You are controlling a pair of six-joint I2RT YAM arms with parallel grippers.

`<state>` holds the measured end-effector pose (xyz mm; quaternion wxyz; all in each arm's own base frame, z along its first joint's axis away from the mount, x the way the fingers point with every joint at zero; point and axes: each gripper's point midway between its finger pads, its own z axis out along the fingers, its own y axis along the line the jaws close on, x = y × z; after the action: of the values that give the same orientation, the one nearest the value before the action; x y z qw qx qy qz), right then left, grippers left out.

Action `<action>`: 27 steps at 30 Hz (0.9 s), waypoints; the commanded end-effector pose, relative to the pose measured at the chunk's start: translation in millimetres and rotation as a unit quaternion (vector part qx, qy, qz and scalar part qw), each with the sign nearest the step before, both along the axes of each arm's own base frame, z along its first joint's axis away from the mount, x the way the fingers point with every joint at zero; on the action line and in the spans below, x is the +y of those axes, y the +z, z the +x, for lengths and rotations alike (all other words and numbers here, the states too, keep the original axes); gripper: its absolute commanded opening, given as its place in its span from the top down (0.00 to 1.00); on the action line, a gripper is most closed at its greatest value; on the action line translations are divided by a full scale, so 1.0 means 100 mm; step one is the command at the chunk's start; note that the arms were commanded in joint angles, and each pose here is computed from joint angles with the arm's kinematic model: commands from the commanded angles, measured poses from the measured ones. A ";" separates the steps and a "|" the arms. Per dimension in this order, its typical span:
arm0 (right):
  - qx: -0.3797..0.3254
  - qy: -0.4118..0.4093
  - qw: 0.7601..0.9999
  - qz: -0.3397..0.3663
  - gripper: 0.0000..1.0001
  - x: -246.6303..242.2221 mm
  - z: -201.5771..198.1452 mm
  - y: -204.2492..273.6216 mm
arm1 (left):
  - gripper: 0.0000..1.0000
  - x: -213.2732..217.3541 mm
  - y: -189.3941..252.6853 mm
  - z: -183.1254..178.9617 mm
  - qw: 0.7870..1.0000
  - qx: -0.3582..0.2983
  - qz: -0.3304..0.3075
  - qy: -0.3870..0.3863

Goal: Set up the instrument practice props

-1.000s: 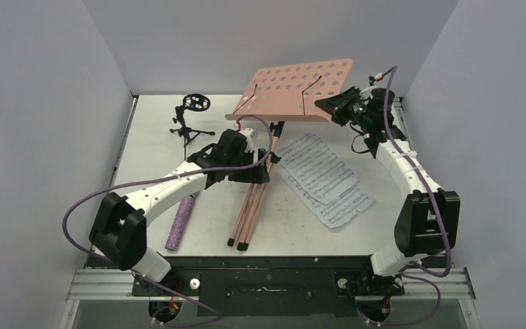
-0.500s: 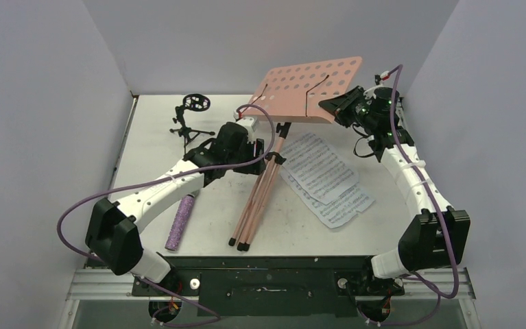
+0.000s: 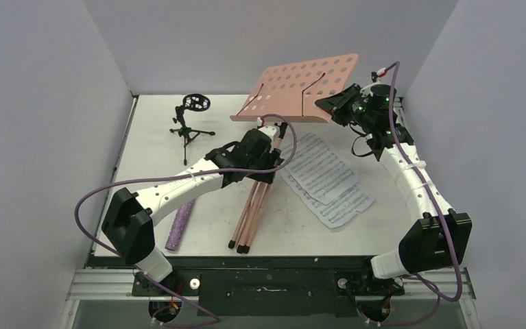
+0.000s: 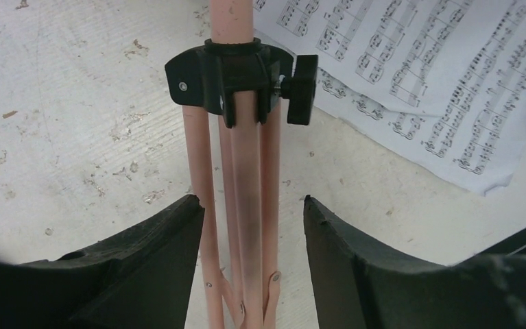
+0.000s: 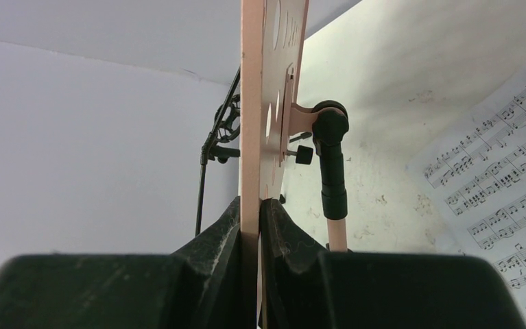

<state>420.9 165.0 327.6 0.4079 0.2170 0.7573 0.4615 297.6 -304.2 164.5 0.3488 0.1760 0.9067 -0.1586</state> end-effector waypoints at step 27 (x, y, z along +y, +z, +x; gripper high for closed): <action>-0.377 0.053 0.919 0.100 0.95 0.07 -0.81 2.64 | 1.00 -0.06 0.15 0.00 1.000 -0.009 0.012 -0.006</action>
<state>417.1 172.3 369.8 0.4283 0.1898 0.7431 0.4779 298.2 -307.0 144.6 0.3138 0.1908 0.9232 -0.1135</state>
